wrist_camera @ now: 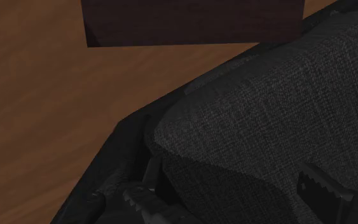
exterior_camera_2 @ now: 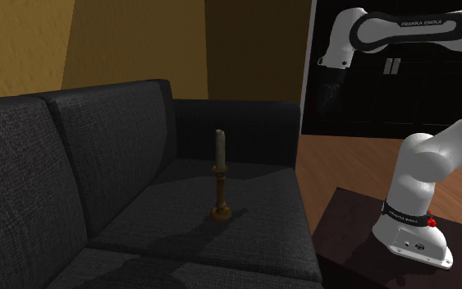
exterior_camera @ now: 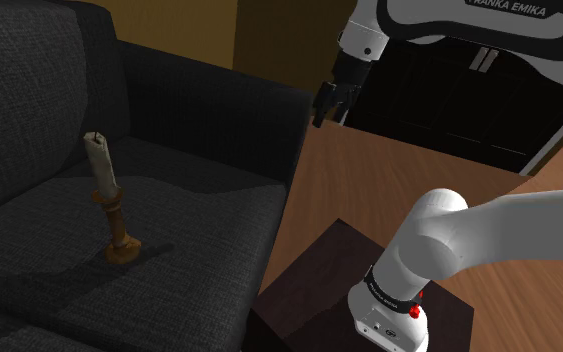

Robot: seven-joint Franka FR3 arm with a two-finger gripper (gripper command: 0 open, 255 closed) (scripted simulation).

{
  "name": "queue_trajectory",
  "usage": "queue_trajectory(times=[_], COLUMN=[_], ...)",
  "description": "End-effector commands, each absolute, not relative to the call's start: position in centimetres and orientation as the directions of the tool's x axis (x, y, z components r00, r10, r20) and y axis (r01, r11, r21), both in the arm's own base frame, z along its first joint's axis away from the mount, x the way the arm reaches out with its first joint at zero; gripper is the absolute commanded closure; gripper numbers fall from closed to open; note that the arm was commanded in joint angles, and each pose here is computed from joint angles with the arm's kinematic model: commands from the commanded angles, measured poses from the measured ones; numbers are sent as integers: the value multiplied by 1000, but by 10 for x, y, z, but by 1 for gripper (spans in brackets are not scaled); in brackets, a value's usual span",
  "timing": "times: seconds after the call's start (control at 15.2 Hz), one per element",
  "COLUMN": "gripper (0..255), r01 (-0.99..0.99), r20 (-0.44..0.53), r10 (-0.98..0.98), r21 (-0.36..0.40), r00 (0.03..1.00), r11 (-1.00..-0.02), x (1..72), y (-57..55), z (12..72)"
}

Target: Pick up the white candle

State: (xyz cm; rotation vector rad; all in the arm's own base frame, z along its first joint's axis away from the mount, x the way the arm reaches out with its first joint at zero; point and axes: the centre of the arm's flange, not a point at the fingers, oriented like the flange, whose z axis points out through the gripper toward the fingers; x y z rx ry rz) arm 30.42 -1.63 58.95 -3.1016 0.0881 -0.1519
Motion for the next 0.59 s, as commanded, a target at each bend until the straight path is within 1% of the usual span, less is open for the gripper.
queue_trajectory(times=[0.0,0.53], gripper=[0,0], r01=[-55,72], r20=[97,169], r10=[-58,74], r21=[-38,18], r00=[994,983], r11=[-998,-997], x=[304,346], y=[-16,80], z=[589,571])
